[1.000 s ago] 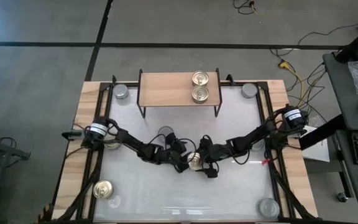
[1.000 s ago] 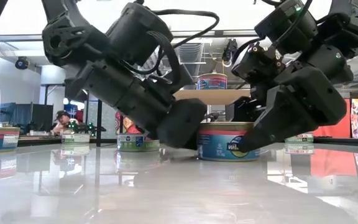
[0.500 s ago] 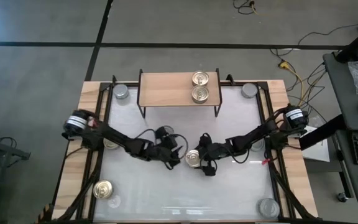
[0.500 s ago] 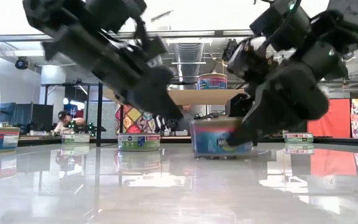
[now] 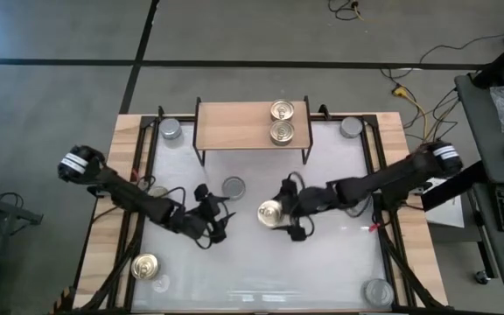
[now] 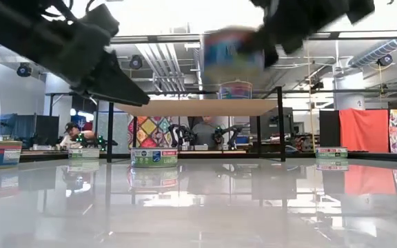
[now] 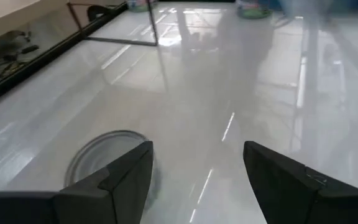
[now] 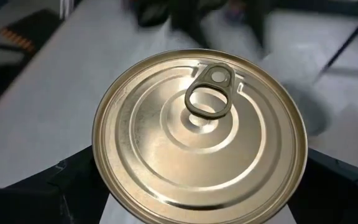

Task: Stack canned seafood by type on shelf
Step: Stack the blue-pink tuna can on top of the other blue-pink tuna can on the shelf

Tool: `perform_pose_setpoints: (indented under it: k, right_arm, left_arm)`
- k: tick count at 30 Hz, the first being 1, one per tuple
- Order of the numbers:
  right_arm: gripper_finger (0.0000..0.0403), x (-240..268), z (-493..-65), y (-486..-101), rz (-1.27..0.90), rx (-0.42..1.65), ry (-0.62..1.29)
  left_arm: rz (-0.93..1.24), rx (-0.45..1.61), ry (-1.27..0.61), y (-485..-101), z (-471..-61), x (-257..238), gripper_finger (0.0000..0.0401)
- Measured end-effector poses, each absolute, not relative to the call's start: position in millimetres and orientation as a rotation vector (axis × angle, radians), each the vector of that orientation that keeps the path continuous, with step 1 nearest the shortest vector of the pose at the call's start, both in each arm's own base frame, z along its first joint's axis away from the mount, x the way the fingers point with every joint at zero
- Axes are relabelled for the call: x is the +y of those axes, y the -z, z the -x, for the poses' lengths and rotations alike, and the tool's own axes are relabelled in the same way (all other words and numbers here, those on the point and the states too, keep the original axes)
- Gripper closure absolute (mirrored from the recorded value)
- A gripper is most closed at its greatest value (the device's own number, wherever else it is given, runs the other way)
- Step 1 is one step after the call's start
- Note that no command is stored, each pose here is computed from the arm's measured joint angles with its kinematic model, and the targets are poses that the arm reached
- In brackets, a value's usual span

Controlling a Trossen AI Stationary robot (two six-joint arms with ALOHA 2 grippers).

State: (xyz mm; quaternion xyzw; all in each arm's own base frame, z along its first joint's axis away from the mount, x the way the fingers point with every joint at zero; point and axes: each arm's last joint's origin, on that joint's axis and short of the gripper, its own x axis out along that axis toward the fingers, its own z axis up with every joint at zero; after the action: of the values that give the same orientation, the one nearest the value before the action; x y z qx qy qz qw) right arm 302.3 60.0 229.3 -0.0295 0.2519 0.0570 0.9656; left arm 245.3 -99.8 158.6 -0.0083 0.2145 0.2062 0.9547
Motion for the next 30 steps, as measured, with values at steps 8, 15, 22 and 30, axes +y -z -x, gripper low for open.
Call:
perform_pose_setpoints:
  k: [8,15,22,30]
  right_arm:
    - [0.0032,-4,-290,-310,0.116,0.446,0.135]
    - [0.0032,-108,-288,-340,0.082,0.436,0.343]
    - [0.0032,-188,-280,-315,-0.009,0.505,0.392]
    - [0.0032,-221,-268,-301,-0.004,0.534,0.397]
  left_arm:
    - [-0.021,0.439,-0.381,-159,-242,-107,0.0165]
    - [-0.043,0.443,-0.361,-162,-244,-109,0.0166]
    - [-0.038,0.432,-0.352,-169,-248,-107,0.0166]
    - [-0.106,0.393,-0.285,-224,-264,-68,0.0166]
